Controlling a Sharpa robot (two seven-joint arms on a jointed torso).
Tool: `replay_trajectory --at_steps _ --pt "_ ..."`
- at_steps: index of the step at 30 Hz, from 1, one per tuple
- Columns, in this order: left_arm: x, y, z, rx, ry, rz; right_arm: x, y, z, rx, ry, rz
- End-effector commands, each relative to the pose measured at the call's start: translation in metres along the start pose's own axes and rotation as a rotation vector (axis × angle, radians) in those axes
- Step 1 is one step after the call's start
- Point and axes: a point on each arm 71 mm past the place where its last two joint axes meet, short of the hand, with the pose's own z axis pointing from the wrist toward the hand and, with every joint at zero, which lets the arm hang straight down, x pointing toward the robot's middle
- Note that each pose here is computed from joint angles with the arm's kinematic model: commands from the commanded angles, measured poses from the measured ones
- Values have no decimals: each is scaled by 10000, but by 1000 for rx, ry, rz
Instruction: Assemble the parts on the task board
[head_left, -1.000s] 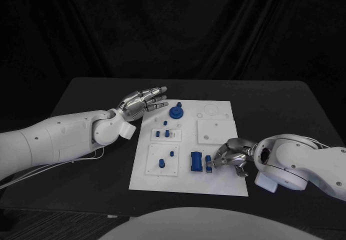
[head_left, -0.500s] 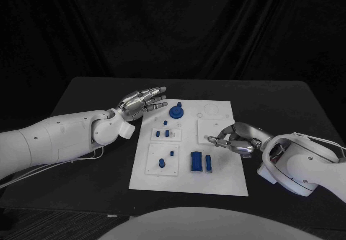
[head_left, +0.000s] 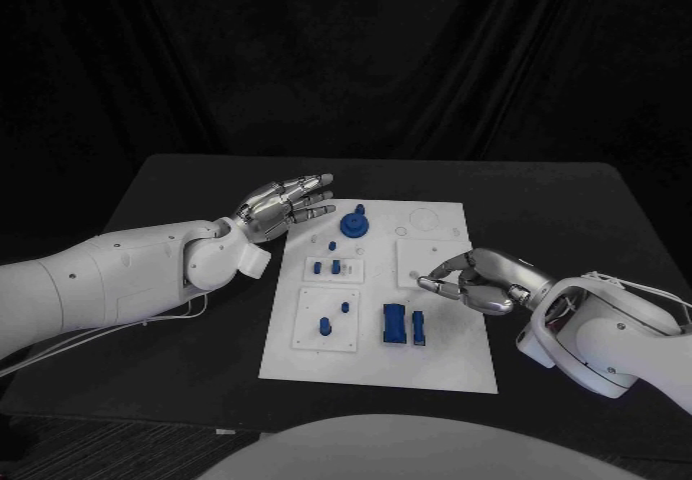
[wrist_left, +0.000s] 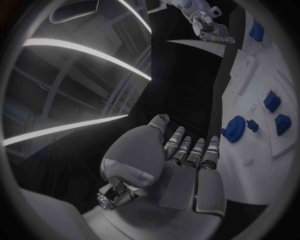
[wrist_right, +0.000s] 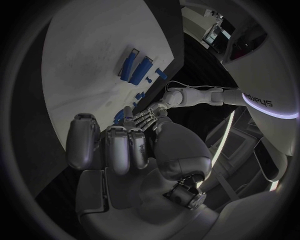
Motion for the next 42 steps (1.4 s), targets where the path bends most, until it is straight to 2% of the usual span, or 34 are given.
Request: replay_trajectory --at_steps 1,9,23,42 --pt "17 -2 2 16 9 -13 84 2 4 -22 76 -13" --pt "17 1 0 15 9 -14 158 -35 26 8 140 6" --pt "15 6 -4 13 8 -14 204 -58 42 32 188 106" --pt "18 12 -2 12 9 -15 276 -104 67 89 250 111"
